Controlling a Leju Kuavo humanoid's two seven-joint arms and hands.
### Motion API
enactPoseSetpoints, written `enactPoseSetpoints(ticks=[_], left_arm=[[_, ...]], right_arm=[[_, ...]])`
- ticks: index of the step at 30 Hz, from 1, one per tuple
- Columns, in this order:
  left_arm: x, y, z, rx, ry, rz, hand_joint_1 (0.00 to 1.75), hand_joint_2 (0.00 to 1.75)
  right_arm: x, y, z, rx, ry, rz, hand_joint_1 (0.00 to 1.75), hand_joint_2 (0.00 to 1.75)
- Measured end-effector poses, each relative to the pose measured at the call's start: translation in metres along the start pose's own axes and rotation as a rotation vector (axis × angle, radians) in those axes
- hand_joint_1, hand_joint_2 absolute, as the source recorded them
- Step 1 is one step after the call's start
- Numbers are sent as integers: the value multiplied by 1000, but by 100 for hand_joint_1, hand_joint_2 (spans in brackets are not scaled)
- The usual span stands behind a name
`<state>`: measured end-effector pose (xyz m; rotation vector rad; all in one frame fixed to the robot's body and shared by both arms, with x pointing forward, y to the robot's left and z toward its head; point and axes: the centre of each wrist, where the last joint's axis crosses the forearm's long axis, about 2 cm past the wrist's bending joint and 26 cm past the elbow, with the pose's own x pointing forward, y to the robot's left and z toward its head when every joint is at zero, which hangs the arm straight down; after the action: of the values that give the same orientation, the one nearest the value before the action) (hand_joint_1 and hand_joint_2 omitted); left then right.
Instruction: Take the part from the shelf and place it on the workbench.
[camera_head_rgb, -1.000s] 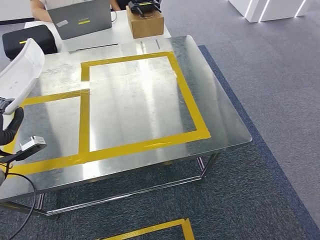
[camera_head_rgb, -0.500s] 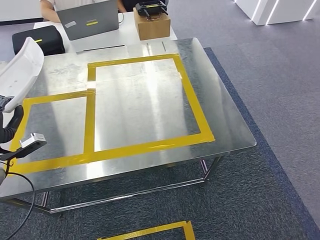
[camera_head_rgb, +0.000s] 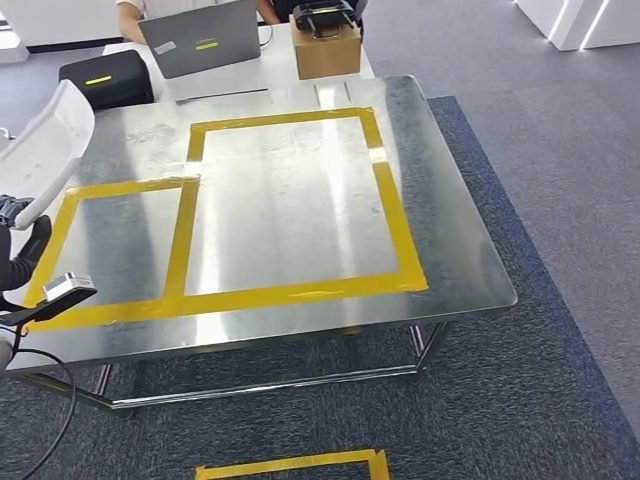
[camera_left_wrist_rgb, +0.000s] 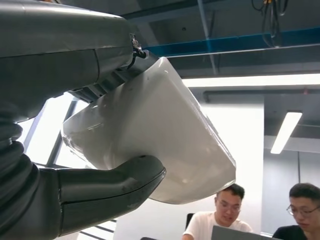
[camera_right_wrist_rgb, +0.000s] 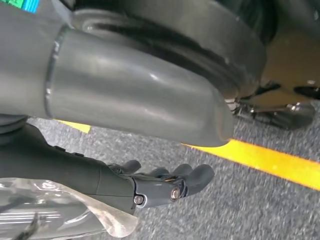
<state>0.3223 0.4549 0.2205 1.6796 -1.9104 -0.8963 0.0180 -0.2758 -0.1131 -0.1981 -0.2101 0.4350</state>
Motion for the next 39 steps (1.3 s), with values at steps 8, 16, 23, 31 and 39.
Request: enactPoseSetpoints(ticks=[8,16,23,31,39], left_arm=[[0,-1,3,-9,-4,-2,175,175],[9,-8,8,-51,-51,-8,175,175],[14,-24,13,-142,-130,-93,175,175],[13,-42,18,-261,-173,-164,175,175],[7,-47,19,-349,-158,-210,175,175]], right_arm=[[2,-1,0,1,-10,-13,0,0],[3,-1,-1,17,-2,-14,0,0],[4,-1,-1,22,-2,-12,0,0],[5,-1,-1,24,1,-16,0,0],[5,-1,-1,24,14,-18,0,0]])
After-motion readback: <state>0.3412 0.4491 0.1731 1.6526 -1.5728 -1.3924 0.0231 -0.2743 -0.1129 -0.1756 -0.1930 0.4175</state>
